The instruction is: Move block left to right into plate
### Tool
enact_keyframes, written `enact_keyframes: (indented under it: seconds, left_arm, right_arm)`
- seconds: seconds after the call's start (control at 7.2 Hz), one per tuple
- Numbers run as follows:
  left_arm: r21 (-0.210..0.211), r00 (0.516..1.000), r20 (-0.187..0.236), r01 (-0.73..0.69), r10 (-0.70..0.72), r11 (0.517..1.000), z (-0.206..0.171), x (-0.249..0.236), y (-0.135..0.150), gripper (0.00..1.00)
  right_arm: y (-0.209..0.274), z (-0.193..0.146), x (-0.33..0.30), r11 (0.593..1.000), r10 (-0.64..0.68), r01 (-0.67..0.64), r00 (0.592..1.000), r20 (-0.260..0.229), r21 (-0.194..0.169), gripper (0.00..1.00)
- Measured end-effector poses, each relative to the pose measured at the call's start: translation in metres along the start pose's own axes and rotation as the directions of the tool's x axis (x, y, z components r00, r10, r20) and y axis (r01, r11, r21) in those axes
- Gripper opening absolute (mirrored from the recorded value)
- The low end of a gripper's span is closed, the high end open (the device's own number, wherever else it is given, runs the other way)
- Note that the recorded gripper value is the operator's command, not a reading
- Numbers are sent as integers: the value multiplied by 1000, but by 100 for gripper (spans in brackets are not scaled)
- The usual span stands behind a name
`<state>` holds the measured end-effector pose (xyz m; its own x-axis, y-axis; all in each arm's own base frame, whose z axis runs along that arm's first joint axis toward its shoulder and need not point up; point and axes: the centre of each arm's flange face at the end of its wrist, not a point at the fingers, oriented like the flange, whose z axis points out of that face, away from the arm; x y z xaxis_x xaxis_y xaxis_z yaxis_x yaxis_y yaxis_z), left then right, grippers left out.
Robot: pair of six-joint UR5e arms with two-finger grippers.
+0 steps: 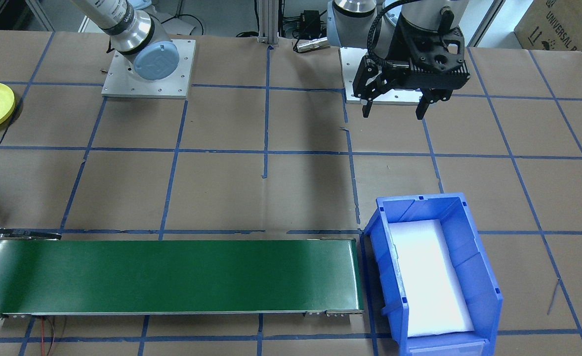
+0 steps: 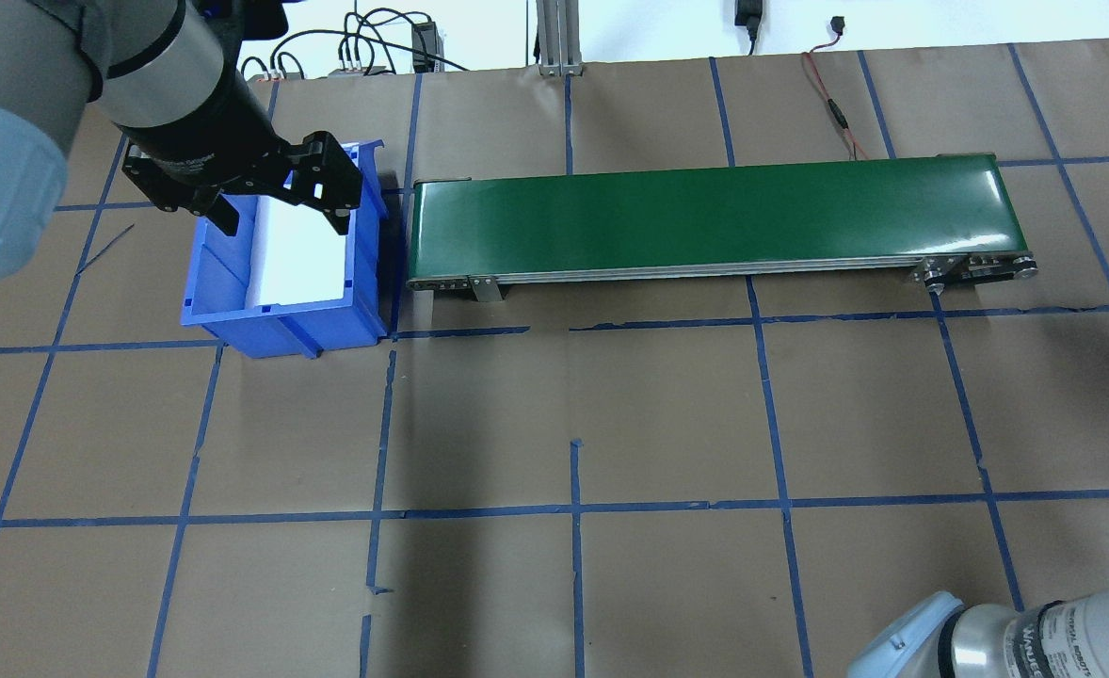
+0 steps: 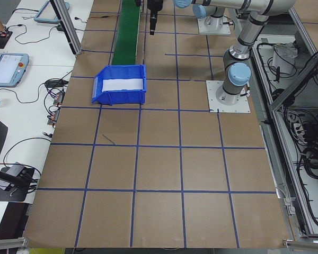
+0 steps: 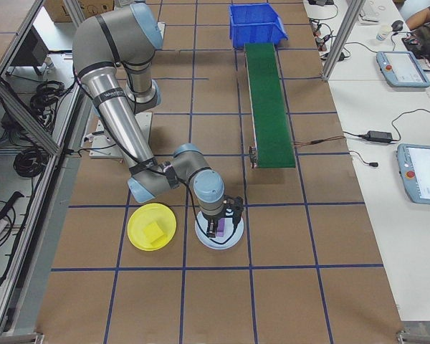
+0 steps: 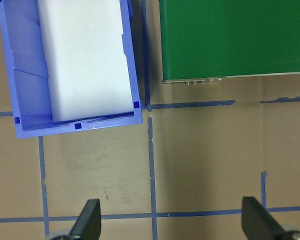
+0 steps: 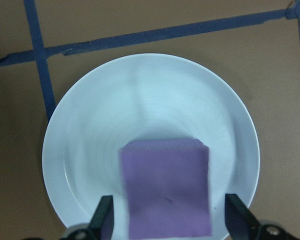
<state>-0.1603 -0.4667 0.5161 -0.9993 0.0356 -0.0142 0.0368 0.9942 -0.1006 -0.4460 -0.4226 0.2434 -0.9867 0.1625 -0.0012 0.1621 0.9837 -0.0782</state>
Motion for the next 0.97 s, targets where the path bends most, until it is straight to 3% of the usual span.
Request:
enact_keyframes:
  seconds: [0.28,0.56,0.83,0.97]
  left_arm:
    - [0,1000,1,0,0,1000,0,0,0,100]
    - [2,1000,2,0,0,1000,-1,0,0,100]
    - [1,1000,2,0,0,1000,-1,0,1,100]
    - [-1,1000,2,0,0,1000,-1,0,1,100]
  right_arm:
    - [-29,-42,-54,1000,-14,14,998,-60,0,100]
    - [-61,-133,-177,999,-39,36,986,-164,-24,100]
    - [-65,-207,-311,994,-55,42,988,-142,-97,100]
    - [-58,-234,-380,993,-64,52,991,-121,-106,100]
